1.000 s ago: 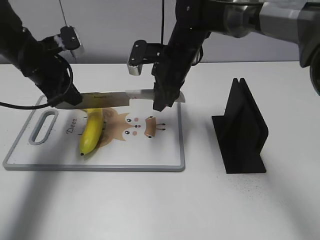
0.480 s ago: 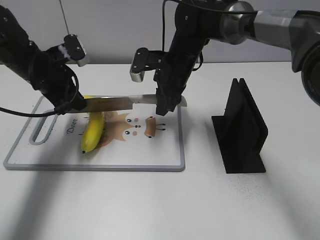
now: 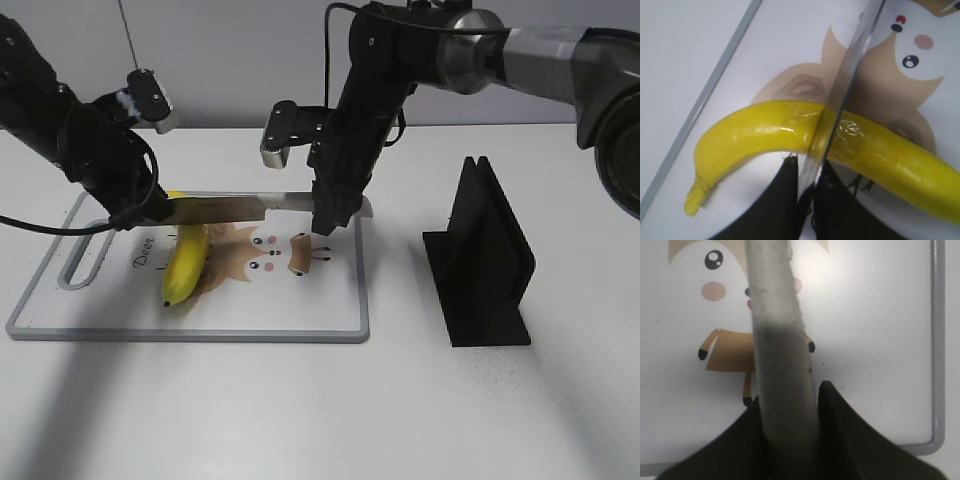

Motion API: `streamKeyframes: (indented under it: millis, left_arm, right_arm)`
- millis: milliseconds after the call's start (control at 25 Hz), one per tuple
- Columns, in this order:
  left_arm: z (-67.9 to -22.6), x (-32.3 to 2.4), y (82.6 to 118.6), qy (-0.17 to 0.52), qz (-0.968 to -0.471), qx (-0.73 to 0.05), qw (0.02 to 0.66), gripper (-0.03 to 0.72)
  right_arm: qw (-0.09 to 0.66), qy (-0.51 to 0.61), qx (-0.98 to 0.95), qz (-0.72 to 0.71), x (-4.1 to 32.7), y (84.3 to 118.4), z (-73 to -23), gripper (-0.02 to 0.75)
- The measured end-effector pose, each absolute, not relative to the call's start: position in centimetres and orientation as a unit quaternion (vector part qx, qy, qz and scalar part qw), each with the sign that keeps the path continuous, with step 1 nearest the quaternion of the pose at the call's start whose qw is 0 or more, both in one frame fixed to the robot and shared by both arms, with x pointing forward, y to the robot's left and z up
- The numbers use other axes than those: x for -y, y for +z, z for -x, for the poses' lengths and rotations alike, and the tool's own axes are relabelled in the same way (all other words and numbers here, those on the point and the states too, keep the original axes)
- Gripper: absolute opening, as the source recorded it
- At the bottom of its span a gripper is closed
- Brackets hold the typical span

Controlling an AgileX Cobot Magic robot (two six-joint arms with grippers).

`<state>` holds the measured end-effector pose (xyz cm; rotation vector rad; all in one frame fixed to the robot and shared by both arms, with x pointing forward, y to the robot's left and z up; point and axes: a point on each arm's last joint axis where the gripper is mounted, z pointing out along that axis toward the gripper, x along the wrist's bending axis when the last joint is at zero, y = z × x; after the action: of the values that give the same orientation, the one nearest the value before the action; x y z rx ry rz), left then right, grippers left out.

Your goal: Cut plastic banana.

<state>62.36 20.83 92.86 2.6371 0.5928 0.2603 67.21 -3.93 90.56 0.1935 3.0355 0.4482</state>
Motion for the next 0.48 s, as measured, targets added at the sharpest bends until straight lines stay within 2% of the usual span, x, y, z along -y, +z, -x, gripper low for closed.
streamKeyframes:
  millis: [480]
  left_arm:
    - [-62.37,-20.75,92.61,0.091,-0.948,-0.215,0.214,0.066]
  right_arm:
    - [0.033,0.146,-0.987,-0.065,4.00,90.51,-67.27,0.221]
